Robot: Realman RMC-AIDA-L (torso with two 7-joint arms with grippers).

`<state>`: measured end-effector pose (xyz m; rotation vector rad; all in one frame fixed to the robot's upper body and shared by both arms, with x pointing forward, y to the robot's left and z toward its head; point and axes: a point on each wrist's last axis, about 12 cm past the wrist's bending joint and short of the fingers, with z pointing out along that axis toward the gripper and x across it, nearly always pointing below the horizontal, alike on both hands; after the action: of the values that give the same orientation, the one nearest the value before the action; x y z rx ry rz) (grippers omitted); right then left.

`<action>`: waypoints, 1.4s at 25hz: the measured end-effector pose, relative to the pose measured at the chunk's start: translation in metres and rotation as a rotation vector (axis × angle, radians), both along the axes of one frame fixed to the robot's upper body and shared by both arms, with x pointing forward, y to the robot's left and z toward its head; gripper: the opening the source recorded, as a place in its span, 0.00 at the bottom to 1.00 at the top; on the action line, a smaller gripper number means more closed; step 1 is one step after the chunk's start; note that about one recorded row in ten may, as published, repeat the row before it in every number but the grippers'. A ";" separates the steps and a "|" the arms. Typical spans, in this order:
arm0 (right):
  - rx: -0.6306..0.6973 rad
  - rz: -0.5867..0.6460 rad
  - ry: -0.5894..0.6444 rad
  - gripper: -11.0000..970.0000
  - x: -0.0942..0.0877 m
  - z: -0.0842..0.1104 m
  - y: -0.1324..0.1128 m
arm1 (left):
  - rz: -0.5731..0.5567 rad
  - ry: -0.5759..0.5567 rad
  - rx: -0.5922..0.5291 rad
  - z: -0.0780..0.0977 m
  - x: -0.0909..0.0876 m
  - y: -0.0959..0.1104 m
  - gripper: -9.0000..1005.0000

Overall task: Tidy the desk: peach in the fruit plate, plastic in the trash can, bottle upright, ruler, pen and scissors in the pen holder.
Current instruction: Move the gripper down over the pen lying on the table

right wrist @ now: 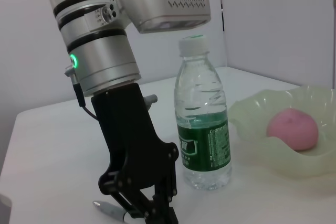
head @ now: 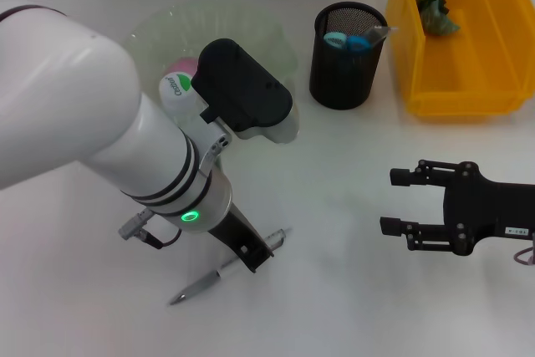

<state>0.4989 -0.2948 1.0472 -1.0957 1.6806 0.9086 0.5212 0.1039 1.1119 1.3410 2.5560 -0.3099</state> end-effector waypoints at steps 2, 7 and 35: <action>0.002 -0.005 0.000 0.76 0.000 0.000 -0.001 | -0.003 -0.007 0.006 0.000 0.000 0.000 0.15; 0.025 -0.048 -0.016 0.76 -0.001 0.001 -0.006 | -0.010 -0.063 -0.025 0.012 -0.001 -0.002 0.12; 0.160 -0.261 -0.064 0.76 -0.008 0.002 -0.022 | -0.065 -0.163 -0.067 0.047 0.030 0.005 0.07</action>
<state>0.4908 -0.3167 1.0492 -0.7693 1.6225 0.8152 0.5509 0.1088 1.1594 1.3676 2.3523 -0.2829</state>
